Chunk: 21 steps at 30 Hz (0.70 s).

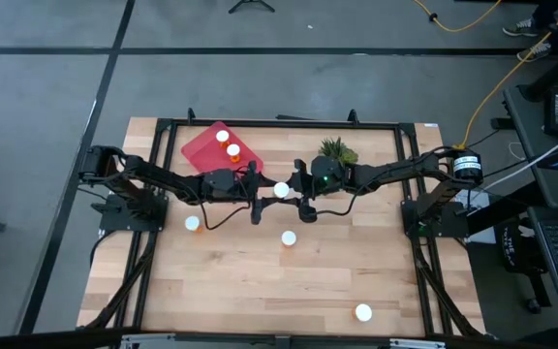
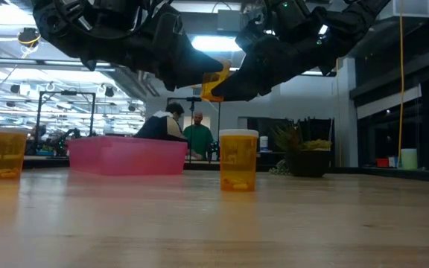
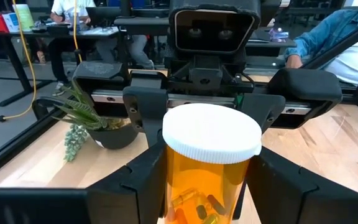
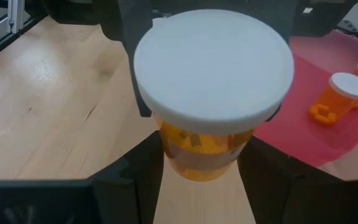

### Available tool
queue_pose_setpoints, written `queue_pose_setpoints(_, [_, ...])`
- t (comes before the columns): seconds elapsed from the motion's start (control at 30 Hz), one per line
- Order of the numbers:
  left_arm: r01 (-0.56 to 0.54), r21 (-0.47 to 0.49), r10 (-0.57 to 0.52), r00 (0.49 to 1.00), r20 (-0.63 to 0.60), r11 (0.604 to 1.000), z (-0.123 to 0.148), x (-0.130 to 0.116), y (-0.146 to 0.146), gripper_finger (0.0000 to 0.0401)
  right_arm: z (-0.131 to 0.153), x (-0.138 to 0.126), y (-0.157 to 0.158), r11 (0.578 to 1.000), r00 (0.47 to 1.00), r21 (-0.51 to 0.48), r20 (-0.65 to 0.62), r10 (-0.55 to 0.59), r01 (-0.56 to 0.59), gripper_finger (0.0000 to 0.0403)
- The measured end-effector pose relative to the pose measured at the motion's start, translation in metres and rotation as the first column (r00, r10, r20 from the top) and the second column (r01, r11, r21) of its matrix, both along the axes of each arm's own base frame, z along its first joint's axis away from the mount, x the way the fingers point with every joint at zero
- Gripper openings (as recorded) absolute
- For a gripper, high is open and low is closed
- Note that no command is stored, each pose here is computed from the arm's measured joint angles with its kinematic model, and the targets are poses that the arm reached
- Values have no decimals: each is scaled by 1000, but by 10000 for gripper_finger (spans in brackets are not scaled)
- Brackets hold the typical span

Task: Pick and place pill bottles into a basket
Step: Put the orange pill bottle into the red container

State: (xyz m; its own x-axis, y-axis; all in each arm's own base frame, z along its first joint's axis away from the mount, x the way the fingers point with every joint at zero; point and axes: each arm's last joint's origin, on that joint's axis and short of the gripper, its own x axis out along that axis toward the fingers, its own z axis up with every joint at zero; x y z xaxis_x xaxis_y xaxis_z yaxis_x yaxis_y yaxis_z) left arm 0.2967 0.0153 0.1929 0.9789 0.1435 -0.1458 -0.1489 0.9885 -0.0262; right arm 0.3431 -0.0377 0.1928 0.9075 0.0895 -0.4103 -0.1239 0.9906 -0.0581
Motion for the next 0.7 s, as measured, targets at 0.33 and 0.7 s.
queue_pose_setpoints(0.33, [1, 4, -1, 1000, 0, 1000, 0, 0, 0, 192, 1, 0, 0, 1000, 1000, -2, 1, 1, -1, 202])
queue_pose_setpoints(0.7, [4, 18, -4, 1000, 1, 1000, 1, 0, 0, 192, 14, -9, 1, 1000, 1000, -4, -11, 0, 0, 285])
